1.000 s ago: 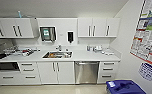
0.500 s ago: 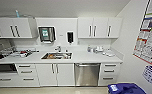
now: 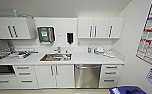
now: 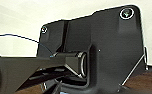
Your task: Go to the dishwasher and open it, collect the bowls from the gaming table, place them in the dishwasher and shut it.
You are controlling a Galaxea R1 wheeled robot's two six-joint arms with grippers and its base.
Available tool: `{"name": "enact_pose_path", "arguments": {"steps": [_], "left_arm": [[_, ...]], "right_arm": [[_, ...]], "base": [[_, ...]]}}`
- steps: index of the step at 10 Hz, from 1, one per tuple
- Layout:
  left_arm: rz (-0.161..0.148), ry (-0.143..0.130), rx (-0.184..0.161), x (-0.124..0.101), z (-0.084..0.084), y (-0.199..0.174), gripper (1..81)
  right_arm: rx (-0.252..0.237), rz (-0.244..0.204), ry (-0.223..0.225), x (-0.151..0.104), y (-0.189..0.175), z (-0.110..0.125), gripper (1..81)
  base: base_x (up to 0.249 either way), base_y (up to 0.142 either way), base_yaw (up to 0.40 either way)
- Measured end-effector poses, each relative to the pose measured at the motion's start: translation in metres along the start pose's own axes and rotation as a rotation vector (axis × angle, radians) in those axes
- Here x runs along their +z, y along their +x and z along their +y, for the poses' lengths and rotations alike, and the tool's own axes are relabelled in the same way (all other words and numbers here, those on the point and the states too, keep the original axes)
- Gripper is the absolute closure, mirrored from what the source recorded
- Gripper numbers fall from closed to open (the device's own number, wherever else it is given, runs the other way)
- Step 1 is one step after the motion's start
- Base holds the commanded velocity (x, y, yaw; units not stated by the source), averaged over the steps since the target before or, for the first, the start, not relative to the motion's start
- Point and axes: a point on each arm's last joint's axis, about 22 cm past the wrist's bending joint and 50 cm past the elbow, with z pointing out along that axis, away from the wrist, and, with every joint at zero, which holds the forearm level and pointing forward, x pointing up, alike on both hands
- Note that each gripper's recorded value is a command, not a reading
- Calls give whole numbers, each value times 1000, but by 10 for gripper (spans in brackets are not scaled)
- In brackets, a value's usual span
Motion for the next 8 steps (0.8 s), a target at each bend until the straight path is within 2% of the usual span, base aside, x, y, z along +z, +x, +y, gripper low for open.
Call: {"name": "enact_pose_path", "arguments": {"steps": [8], "left_arm": [[-2, 0, -1, 0, 0, -2, 10]], "right_arm": [[0, 1, 9, 3, 0, -6, 10]], "base": [[101, 0, 0]]}}
